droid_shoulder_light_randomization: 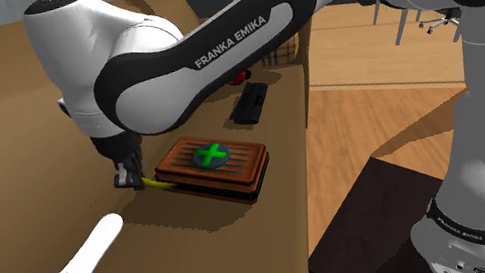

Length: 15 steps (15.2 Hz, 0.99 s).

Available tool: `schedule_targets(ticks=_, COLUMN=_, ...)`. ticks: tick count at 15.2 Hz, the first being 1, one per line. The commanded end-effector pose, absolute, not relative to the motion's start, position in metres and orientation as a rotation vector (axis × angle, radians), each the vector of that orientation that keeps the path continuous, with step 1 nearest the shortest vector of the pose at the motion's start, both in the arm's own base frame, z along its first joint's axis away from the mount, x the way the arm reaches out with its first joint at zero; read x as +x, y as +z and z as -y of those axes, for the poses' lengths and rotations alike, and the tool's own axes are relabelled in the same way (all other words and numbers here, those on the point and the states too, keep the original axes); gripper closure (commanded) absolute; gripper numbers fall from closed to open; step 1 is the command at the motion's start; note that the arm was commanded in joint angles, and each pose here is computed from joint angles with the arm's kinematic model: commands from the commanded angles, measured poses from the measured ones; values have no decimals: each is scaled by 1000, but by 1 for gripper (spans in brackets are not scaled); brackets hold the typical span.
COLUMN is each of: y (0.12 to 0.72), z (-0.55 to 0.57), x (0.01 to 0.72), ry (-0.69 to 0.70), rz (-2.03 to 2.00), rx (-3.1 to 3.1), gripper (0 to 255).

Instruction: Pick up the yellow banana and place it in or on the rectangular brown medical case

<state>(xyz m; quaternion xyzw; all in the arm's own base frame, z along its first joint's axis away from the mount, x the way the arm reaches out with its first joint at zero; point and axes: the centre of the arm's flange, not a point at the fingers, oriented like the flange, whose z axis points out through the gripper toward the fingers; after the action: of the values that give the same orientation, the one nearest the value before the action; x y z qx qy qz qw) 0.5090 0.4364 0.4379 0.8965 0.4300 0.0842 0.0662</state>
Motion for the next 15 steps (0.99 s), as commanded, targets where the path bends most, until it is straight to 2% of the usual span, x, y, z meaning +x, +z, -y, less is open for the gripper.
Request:
schedule_targets(ticks=1, y=437, z=-411, x=517, ry=254, rz=-1298, rx=2703, gripper=255)
schedule_targets(ticks=15, y=441, z=-237, x=570, ry=254, rz=-1298, rx=2703, gripper=255)
